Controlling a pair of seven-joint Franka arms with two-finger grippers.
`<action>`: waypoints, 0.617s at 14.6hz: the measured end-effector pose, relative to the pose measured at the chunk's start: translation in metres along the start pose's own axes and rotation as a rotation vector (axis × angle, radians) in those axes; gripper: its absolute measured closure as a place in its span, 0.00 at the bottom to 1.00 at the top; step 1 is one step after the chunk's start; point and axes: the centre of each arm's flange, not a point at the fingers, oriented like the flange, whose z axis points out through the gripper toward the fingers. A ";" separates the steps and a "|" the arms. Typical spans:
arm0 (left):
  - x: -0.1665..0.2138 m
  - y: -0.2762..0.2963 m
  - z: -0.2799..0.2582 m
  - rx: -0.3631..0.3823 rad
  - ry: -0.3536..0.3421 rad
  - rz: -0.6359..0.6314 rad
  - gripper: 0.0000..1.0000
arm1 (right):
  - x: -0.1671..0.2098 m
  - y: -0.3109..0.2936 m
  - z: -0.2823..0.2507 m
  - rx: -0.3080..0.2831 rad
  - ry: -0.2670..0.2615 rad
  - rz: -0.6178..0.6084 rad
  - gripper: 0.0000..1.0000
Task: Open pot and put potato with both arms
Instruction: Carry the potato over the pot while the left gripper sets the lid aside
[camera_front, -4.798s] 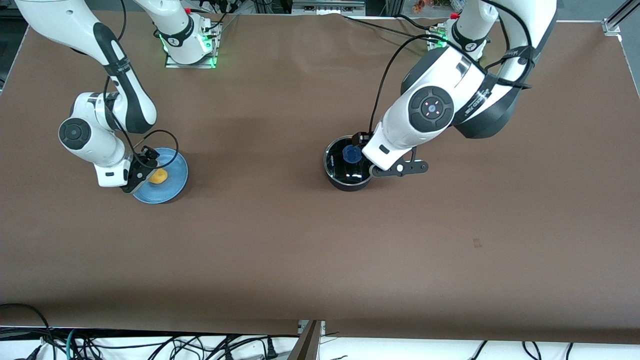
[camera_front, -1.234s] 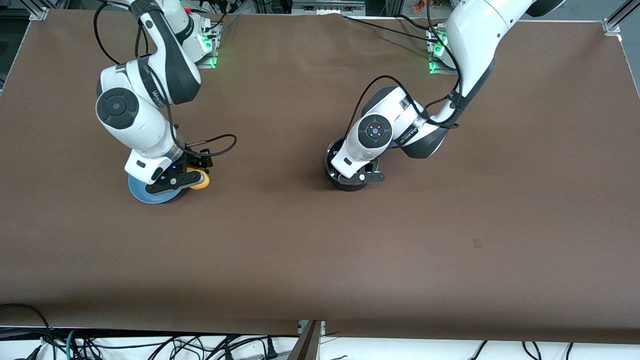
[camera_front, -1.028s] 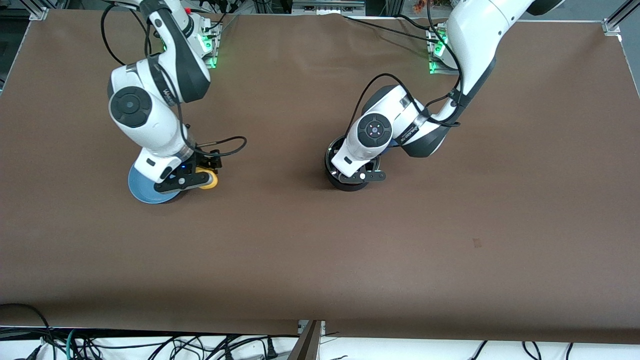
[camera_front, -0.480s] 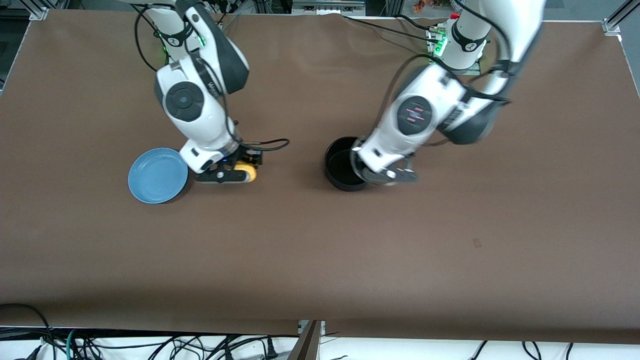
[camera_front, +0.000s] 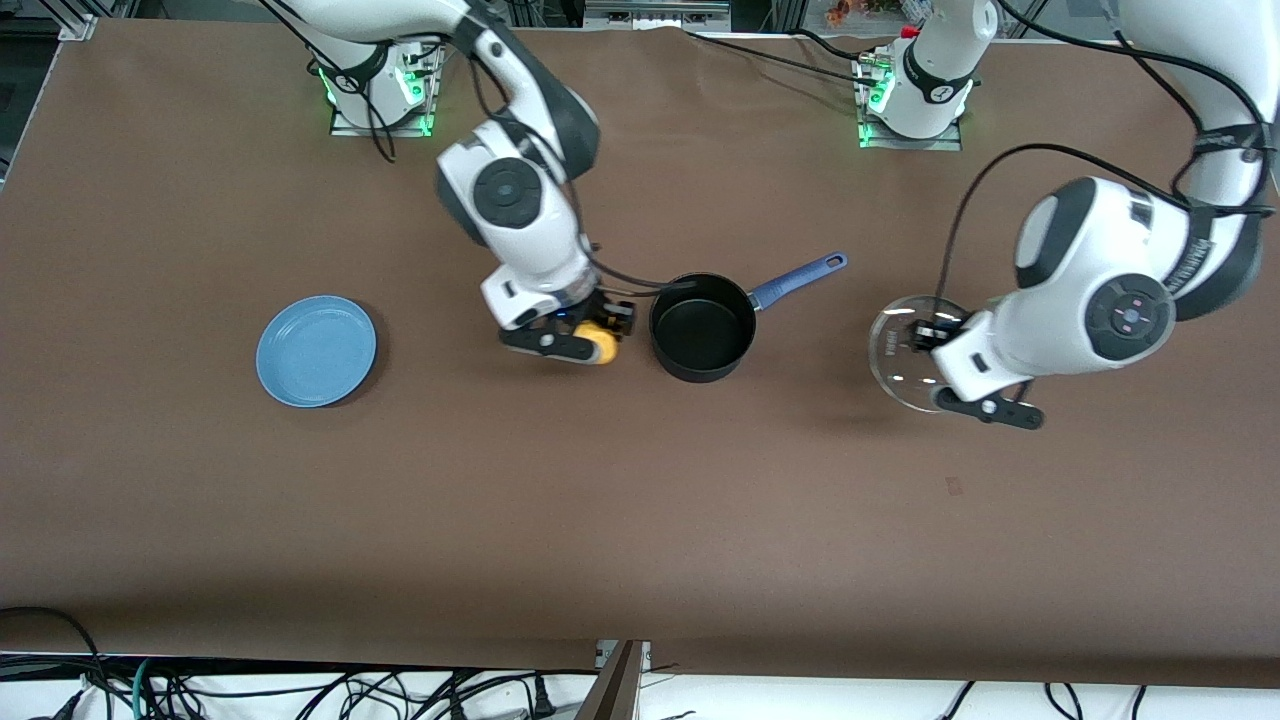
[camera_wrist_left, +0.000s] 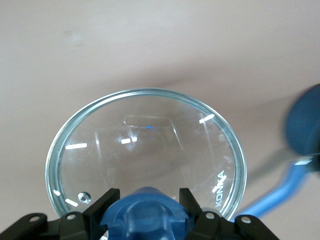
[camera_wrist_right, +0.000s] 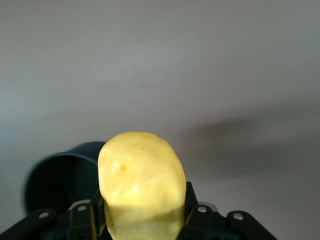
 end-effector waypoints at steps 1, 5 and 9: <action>0.002 -0.020 0.013 0.015 -0.010 0.004 0.43 | -0.009 -0.016 0.009 0.028 0.007 0.023 0.40; 0.028 -0.062 0.082 0.026 -0.019 0.029 0.43 | -0.037 -0.059 0.041 0.108 0.021 0.027 0.40; 0.048 -0.071 0.145 -0.003 -0.019 0.040 0.43 | -0.061 -0.070 0.087 0.134 0.016 0.001 0.40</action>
